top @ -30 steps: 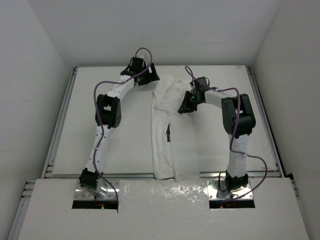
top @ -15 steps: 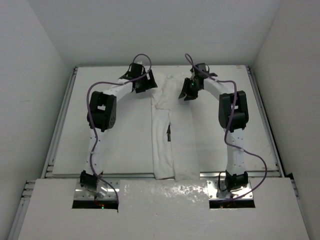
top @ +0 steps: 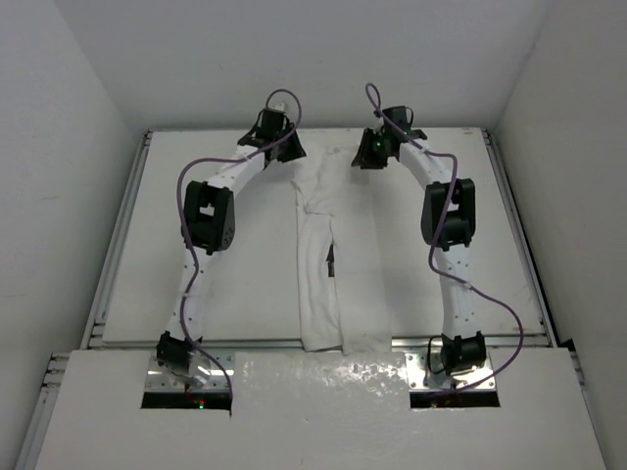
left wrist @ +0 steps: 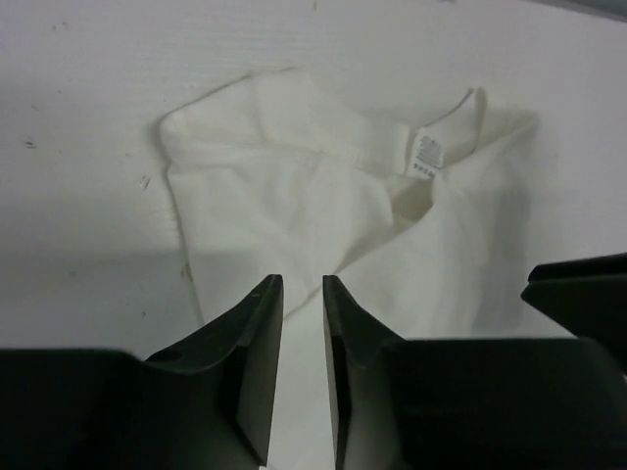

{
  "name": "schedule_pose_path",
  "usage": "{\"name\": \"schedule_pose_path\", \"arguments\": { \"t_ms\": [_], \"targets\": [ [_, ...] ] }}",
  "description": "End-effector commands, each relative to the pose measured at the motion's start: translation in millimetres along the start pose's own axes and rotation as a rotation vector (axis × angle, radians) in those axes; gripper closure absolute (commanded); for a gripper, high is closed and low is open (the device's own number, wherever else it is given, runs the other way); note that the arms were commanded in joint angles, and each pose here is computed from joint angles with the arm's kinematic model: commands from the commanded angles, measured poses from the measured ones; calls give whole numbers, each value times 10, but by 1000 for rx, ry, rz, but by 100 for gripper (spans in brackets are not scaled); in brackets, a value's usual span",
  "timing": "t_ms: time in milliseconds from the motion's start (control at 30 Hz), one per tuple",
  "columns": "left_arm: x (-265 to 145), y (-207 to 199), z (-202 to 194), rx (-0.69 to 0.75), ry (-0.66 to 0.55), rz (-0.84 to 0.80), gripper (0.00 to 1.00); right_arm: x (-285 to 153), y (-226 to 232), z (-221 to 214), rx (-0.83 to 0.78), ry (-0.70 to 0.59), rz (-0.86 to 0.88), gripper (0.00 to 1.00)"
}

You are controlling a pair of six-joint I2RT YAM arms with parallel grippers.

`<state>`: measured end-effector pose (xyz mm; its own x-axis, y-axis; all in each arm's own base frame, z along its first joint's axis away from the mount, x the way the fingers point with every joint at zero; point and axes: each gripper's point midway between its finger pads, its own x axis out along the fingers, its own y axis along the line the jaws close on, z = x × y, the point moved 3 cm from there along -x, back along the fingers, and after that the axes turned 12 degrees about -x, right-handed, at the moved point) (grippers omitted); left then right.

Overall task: Fold and stack the t-shirts
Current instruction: Rotate the tshirt 90 degrees

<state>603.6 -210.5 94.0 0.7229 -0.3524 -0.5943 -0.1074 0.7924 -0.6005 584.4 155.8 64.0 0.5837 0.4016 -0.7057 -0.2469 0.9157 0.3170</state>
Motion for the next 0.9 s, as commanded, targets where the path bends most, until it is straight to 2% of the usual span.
{"name": "schedule_pose_path", "arguments": {
  "t_ms": [0, 67, 100, 167, 200, 233, 267, 333, 367, 533, 733, 767, 867],
  "targets": [
    [109, 166, -279, -18, 96, 52, 80, 40, -73, -281, 64, 70, 49, 65],
    [162, 198, -316, -34, 100, 46, 82, 90, -65, -269, 92, 83, 76, 65],
    [234, 248, -393, -42, 122, 44, 83, 221, -127, -401, 122, 121, 104, 65],
    [293, 159, -342, -48, 118, 5, 81, 270, -156, -334, 185, 109, 130, 65],
    [401, 244, -426, -60, 142, 5, 76, 319, -290, -394, 235, 118, 133, 65],
    [412, 126, -359, -76, 139, -51, 71, 336, -346, -378, 296, 109, 131, 66],
    [499, 152, -386, -119, 153, -88, 61, 345, -474, -368, 340, 98, 127, 67],
    [553, 191, -355, -179, 161, -128, 52, 353, -550, -328, 375, 84, 117, 68],
    [609, 291, -305, -214, 154, -132, 50, 352, -598, -286, 379, 68, 114, 68],
    [660, 206, -99, -295, 113, -248, 48, 429, -696, -173, 399, 0, 143, 67],
    [439, -28, 178, -237, 37, -332, 42, 307, -542, 136, 327, -98, 273, 60],
    [310, -154, 302, -216, 7, -356, 35, 270, -540, 208, 316, -117, 271, 59],
    [110, -363, 515, -141, -51, -405, 26, 93, -497, 429, 264, -180, 271, 58]
  ]
}}
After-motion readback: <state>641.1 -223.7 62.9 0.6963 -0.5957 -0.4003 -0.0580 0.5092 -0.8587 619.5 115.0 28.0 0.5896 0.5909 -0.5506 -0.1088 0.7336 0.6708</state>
